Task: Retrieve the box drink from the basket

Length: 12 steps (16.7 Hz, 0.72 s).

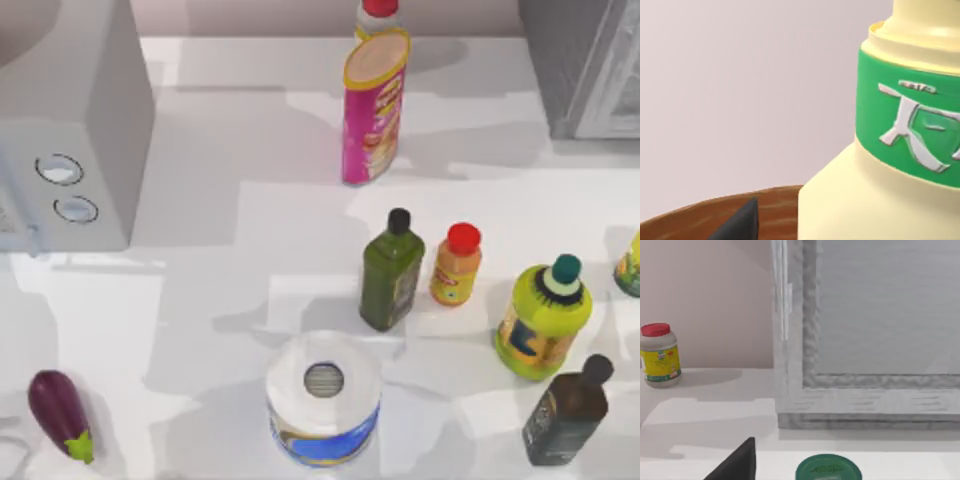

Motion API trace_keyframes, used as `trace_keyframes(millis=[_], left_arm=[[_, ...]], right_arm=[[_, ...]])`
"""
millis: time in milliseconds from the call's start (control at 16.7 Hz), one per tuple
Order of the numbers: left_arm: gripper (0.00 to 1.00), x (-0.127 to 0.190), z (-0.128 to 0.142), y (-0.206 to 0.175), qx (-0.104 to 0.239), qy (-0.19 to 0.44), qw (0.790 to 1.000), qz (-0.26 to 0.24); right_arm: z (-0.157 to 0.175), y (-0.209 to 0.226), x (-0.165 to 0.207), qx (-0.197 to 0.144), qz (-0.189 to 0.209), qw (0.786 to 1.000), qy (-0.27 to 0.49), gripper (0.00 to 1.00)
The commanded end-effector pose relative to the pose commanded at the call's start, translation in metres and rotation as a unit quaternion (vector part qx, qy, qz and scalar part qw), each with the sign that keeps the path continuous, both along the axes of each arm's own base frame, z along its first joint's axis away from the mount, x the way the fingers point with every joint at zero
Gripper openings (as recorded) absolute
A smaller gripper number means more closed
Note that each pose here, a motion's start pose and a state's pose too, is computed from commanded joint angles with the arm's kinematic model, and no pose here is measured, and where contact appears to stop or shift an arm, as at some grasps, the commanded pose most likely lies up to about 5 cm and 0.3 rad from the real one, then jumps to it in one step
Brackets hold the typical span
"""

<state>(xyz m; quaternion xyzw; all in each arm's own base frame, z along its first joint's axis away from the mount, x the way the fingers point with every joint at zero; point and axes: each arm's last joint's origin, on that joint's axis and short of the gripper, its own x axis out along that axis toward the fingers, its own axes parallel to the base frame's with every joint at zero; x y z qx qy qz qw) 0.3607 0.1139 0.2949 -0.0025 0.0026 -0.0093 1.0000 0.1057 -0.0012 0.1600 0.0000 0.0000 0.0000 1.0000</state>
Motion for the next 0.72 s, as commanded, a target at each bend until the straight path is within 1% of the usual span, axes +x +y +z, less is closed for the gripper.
trace_keyframes(millis=[180,480,720], left_arm=[[1.00,0.0121,-0.0008,-0.0007,0.000,0.000,1.000,0.000],[1.00,0.0141,-0.0010,-0.0009,0.000,0.000,1.000,0.000],[0.70,0.0141,-0.0010,-0.0009,0.000,0.000,1.000,0.000]], right_arm=[[0.0000,0.0000,0.0000,0.000,0.000,1.000,0.000,1.00],[0.0000,0.0000,0.0000,0.000,0.000,1.000,0.000,1.00],[0.0000,0.0000,0.0000,0.000,0.000,1.000,0.000,1.00]])
